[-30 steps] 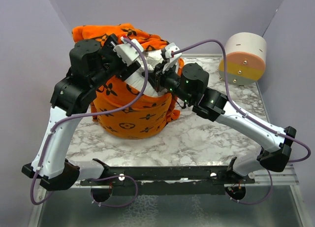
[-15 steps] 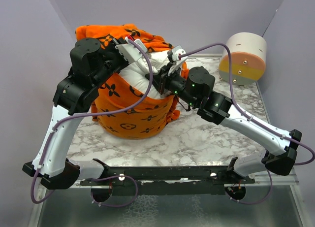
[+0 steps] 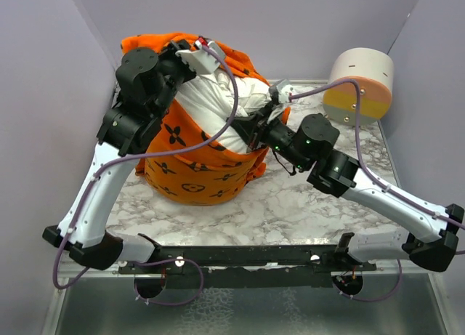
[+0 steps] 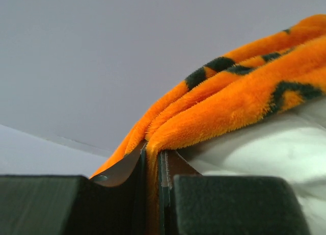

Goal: Remove the pillowcase from the pillow
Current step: Remove the pillow from the pillowcase.

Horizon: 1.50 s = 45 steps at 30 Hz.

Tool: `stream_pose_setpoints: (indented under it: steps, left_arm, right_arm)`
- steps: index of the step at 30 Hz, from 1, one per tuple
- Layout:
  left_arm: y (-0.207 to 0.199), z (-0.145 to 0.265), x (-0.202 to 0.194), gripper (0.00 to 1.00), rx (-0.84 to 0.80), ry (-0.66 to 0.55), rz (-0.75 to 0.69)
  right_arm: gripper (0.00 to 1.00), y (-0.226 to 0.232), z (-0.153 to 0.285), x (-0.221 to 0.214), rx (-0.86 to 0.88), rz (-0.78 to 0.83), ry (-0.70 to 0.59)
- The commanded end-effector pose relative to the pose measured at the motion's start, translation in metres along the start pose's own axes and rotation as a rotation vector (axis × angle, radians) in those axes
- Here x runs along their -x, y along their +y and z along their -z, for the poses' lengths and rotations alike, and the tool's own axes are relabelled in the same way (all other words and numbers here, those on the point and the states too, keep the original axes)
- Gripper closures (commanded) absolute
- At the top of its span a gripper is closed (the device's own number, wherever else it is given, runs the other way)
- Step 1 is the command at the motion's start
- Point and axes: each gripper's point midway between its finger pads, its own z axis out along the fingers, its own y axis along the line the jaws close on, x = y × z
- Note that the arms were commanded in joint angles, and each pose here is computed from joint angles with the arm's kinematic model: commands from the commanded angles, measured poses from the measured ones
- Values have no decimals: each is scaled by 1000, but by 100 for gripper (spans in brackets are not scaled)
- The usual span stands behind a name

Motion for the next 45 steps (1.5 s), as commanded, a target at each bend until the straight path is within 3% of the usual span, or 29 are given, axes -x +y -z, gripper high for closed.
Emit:
stream_pose_setpoints:
  steps: [1,10,18,21,24,25,28,34,38,45]
  left_arm:
    - [122,16,7,95,465,40,26]
    - [116,5,-25,98,392,105,148]
    - [105,0,-72,98,280,183,331]
    - [74,-2,-87,99,116,195,457]
    - [10,1,-88,100,-154,202,587]
    - [-9,5,-84,100,-238,194,631]
    - [-51,14,-78,100,-407,183,744]
    - [-63,14,-76,100,-459,188,815]
    - [-63,15,-67,100,-477,165,839]
    - [-62,8,-66,100,-484,159,851]
  right_arm:
    - [99,-5,38,-56,-4,-49,152]
    - [99,-31,89,-71,-114,-210,58]
    - [99,-80,134,-102,-376,-279,79]
    - [99,-81,137,-100,-375,-265,72]
    - [99,-61,124,-72,-252,-194,34]
    - [95,-54,119,-58,-215,-173,17]
    - [68,-34,105,-16,-119,-92,-18]
    - [39,16,83,73,111,26,-126]
    - [19,46,64,78,281,196,-84]
    - [0,92,33,95,538,360,-54]
